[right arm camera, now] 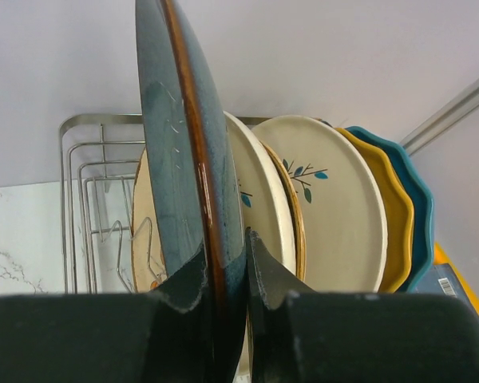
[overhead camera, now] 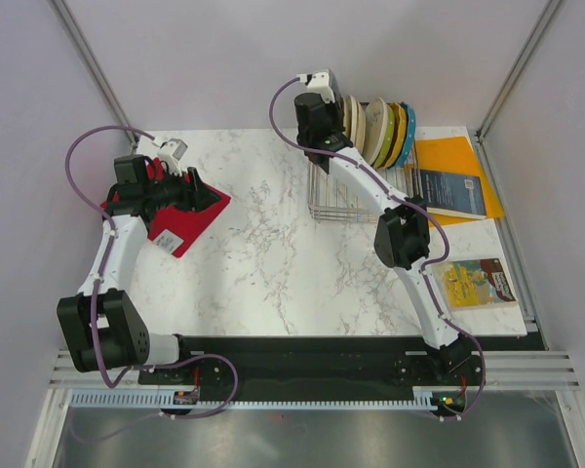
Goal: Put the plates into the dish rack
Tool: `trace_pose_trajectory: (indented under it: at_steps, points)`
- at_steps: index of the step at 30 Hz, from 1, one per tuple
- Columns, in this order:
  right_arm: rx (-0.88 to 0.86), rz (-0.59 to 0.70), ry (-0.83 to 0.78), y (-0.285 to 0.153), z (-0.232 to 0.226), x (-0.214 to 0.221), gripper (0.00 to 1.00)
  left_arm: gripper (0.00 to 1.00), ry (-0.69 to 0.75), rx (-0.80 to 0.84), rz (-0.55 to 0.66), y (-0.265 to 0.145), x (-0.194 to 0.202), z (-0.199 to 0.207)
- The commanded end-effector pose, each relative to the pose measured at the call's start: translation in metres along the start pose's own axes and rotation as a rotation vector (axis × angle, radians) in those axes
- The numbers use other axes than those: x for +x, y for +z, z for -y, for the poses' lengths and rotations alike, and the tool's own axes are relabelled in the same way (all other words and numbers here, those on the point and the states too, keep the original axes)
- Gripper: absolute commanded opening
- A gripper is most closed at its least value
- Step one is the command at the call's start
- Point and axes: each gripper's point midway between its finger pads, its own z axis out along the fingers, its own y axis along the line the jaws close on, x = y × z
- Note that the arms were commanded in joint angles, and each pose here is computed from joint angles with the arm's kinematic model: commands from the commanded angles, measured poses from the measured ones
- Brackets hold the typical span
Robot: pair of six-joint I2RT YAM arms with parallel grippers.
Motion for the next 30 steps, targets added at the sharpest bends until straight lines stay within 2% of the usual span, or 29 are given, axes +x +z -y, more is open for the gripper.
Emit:
trace_pose_trajectory:
  at_steps: [1, 9, 26, 30]
  points:
    - [0.039, 0.133, 0.2, -0.017, 0.026, -0.072, 0.0, 0.63, 0.07, 0.015, 0.03, 0.001, -0.008, -0.002]
    - [0.037, 0.152, 0.219, -0.021, 0.032, -0.084, 0.0, 0.63, 0.056, 0.021, 0.021, 0.003, -0.004, -0.003]
    - [-0.03, 0.063, 0.131, -0.001, -0.023, -0.015, 0.0, 0.63, 0.043, 0.011, 0.007, 0.003, 0.001, -0.005]
    - [-0.031, 0.057, 0.127, 0.001, -0.026, -0.01, 0.0, 0.63, 0.044, 0.005, 0.005, 0.001, 0.002, -0.004]
